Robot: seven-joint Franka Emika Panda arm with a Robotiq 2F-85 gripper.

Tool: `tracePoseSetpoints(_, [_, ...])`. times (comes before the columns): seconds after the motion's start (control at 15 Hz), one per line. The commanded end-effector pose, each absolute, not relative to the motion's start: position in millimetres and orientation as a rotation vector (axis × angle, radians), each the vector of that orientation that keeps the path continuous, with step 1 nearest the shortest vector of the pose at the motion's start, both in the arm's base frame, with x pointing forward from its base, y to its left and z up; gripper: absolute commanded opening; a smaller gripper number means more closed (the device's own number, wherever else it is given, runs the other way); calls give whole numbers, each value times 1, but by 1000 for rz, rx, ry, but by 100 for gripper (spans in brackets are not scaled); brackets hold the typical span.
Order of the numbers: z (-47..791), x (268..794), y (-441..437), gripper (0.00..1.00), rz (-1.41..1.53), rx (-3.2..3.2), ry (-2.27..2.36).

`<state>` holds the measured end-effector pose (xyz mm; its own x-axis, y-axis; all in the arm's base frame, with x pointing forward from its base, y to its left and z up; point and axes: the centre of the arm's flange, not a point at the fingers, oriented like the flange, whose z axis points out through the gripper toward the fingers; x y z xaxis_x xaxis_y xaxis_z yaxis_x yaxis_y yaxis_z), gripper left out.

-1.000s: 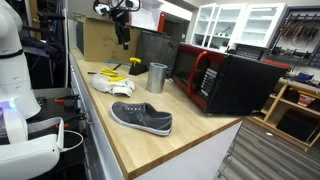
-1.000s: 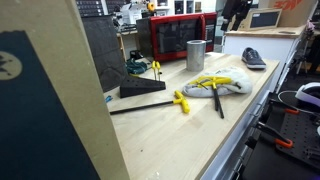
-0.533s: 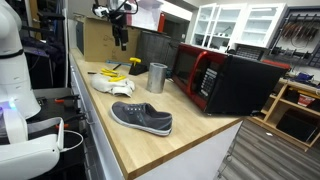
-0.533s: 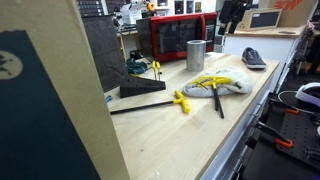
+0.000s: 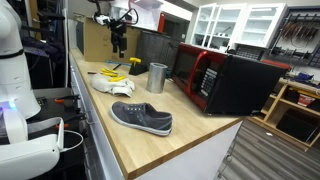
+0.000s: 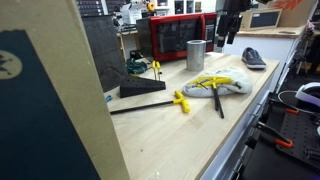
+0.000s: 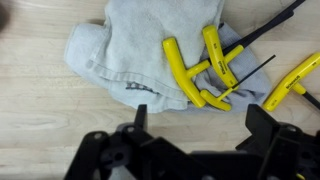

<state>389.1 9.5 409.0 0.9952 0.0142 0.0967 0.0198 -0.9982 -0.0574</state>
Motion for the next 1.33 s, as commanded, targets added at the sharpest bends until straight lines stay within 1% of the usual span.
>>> tracePoseSetpoints(0.0, [396, 396, 11, 100, -97, -3088, -64])
tracePoseSetpoints(0.53, [374, 394, 1, 100, -72, -3103, -314])
tracePoseSetpoints(0.93, [350, 389, 6, 100, 13, -3089, -422])
tracePoseSetpoints(1.27, [345, 403, 18, 100, 2, -3072, -528])
